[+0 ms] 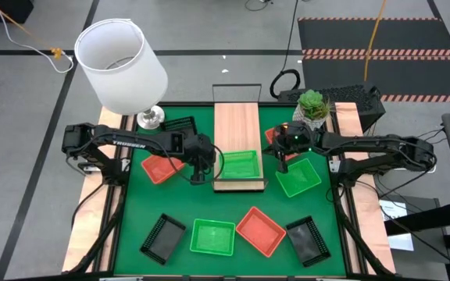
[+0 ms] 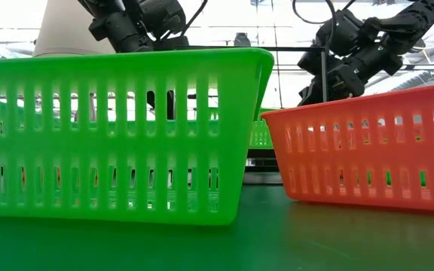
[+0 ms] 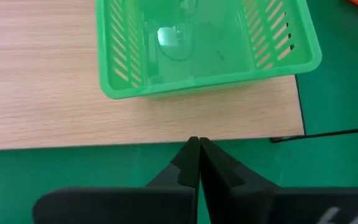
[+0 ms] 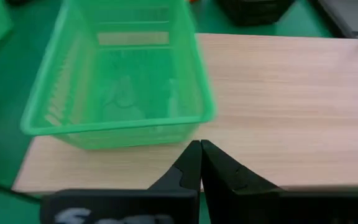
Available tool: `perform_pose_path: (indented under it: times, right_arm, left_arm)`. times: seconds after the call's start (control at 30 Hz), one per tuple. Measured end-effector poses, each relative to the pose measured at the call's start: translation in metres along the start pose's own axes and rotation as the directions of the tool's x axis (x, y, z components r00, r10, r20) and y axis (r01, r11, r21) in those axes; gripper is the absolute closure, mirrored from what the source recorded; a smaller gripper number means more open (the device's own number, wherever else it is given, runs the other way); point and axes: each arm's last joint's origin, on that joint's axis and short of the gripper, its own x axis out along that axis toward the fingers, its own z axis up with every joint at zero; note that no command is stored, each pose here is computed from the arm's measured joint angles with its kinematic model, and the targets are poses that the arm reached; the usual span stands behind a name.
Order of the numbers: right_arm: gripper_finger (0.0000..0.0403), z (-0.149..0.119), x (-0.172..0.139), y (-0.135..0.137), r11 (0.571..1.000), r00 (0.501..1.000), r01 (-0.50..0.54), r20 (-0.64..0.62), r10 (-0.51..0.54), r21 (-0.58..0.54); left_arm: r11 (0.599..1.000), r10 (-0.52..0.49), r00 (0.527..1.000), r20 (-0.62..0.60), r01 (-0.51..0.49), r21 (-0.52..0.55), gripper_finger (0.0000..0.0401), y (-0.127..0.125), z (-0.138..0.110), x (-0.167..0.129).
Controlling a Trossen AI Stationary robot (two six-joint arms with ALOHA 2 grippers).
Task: Stack baskets on shelf by color
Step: Put the top left green bin on the shelf
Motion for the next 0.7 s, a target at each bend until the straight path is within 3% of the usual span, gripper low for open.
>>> perform_pose_path:
  times: [0.27,0.5,0.7]
  right_arm:
    - [0.0401,-0.0012,-0.0019,0.0002,1.0,1.0,0.014,-0.018,-0.014,0.023]
    - [0.0401,-0.0017,-0.0019,0.0003,1.0,1.0,0.012,-0.023,-0.012,0.025]
    - [0.0401,-0.0016,-0.0019,0.0003,1.0,1.0,0.012,-0.022,-0.011,0.025]
  left_arm:
    - [0.999,-0.05,0.998,0.024,0.051,-0.003,0.0388,-0.0025,0.002,0.0002]
    - [0.999,-0.045,0.995,0.092,0.043,0.018,0.0395,-0.0022,0.0089,0.0026]
    - [0.999,-0.042,0.996,0.081,0.04,0.024,0.0397,-0.0007,0.0077,0.0064]
